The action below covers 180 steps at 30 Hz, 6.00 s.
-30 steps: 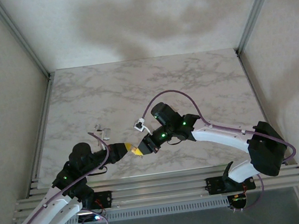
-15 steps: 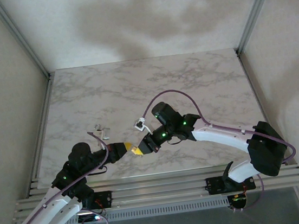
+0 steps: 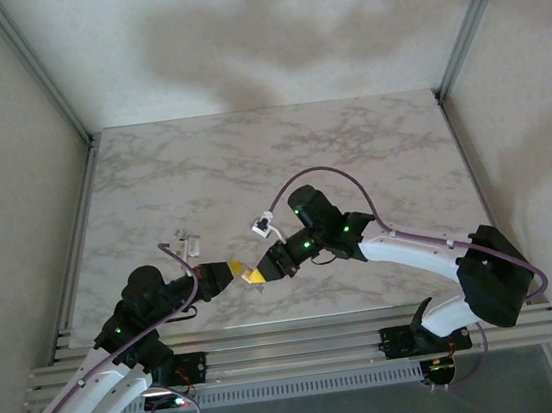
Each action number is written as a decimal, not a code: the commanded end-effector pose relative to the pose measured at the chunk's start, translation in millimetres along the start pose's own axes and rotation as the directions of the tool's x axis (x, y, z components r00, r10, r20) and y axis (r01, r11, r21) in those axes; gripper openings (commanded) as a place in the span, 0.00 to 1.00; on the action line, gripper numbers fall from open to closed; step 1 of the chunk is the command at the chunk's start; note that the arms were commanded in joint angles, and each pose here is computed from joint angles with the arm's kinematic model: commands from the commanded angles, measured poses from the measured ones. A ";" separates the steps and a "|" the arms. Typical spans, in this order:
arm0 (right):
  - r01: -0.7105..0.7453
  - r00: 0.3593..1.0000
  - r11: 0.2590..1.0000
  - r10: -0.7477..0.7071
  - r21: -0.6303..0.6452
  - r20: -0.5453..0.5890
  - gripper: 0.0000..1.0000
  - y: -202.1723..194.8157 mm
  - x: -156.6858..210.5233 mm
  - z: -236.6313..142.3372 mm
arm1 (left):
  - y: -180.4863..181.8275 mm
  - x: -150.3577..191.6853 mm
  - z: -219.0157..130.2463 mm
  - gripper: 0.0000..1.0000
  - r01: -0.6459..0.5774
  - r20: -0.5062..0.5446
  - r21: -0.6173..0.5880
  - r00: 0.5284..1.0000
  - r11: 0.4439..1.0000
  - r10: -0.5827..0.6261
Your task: Lock with the key
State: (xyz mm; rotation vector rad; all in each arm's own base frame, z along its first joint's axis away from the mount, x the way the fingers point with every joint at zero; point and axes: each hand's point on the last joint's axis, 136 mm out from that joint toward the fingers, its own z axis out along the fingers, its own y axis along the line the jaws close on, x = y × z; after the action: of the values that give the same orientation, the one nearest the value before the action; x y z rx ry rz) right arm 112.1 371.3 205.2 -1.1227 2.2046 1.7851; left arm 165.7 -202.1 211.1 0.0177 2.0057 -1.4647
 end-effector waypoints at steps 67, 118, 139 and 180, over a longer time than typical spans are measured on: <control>0.051 0.972 0.984 -0.010 -0.170 0.236 0.00 29.0 -76.4 -25.0 | -0.4 23.9 6.0 0.00 0.118 0.018 0.160 0.992 0.980 -0.122; -0.073 0.956 0.997 0.077 -0.026 0.284 0.00 -21.9 -83.0 -14.7 | -7.0 14.7 7.2 0.00 0.152 0.118 0.188 0.977 0.970 -0.176; -0.040 0.957 0.991 0.001 0.129 0.290 0.55 -19.4 -57.9 -36.2 | 21.5 -3.3 10.9 0.00 0.250 0.242 0.090 0.934 0.964 -0.264; -0.174 0.650 0.845 -0.286 0.505 0.704 0.93 -64.8 -18.4 -146.4 | 9.8 -70.0 58.0 0.00 0.153 0.336 0.107 0.924 0.982 -0.180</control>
State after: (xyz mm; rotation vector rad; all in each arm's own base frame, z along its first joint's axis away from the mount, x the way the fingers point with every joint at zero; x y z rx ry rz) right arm 218.7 247.1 191.3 -0.2118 1.9294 1.0664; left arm 249.9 -219.5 189.6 -0.3993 1.8165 -1.4386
